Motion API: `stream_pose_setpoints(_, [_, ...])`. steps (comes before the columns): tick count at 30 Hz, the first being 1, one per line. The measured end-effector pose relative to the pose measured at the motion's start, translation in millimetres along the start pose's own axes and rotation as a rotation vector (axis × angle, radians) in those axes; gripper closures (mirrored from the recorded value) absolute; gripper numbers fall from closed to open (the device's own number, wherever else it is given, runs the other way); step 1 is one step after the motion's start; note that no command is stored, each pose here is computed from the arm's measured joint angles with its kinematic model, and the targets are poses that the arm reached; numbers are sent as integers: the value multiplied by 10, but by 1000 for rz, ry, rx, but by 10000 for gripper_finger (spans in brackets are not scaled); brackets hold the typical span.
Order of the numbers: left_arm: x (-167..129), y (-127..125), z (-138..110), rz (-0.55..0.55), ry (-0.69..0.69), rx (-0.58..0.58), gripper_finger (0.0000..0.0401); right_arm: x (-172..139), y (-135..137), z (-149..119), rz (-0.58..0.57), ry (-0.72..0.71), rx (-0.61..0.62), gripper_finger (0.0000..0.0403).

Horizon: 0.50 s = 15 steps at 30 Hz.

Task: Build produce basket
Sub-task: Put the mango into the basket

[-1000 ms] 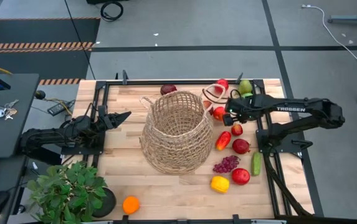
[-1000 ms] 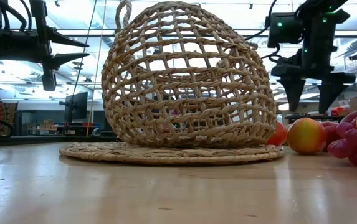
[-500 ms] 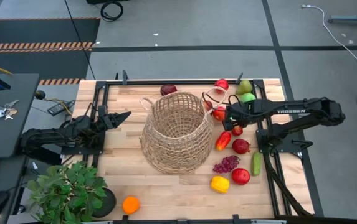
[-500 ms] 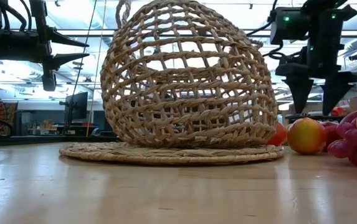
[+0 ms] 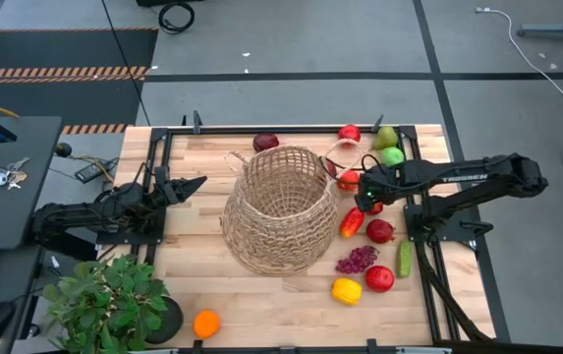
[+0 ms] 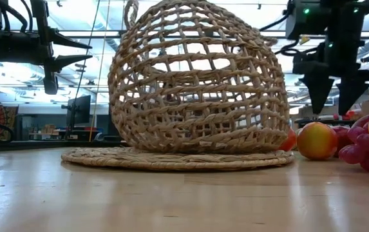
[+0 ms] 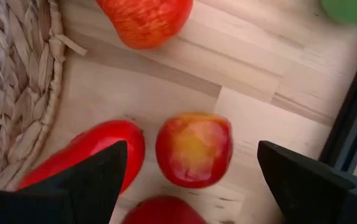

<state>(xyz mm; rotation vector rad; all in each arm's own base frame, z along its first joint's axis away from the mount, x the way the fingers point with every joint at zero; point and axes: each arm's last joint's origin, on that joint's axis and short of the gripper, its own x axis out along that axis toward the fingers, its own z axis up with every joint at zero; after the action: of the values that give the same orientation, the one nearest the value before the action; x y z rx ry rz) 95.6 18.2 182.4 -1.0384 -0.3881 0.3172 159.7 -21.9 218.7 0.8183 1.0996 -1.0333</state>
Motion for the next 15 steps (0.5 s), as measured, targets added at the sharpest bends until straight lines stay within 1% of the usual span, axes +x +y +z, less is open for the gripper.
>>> stream_pose_setpoints(2, [0, 0, 0, 0, 0, 0, 312, -67, -40, -3, 44, -22, 25, 39])
stream_pose_setpoints(7, [0, 0, 0, 0, 0, 0, 311, -221, -101, 35, 196, -98, 86, 39])
stream_pose_setpoints(11, [0, 0, 0, 0, 0, 0, 315, -252, -151, 76, 219, -118, 141, 39])
stream_pose_setpoints(15, [0, 0, 0, 0, 0, 0, 316, -222, -111, 136, 238, -118, 112, 39])
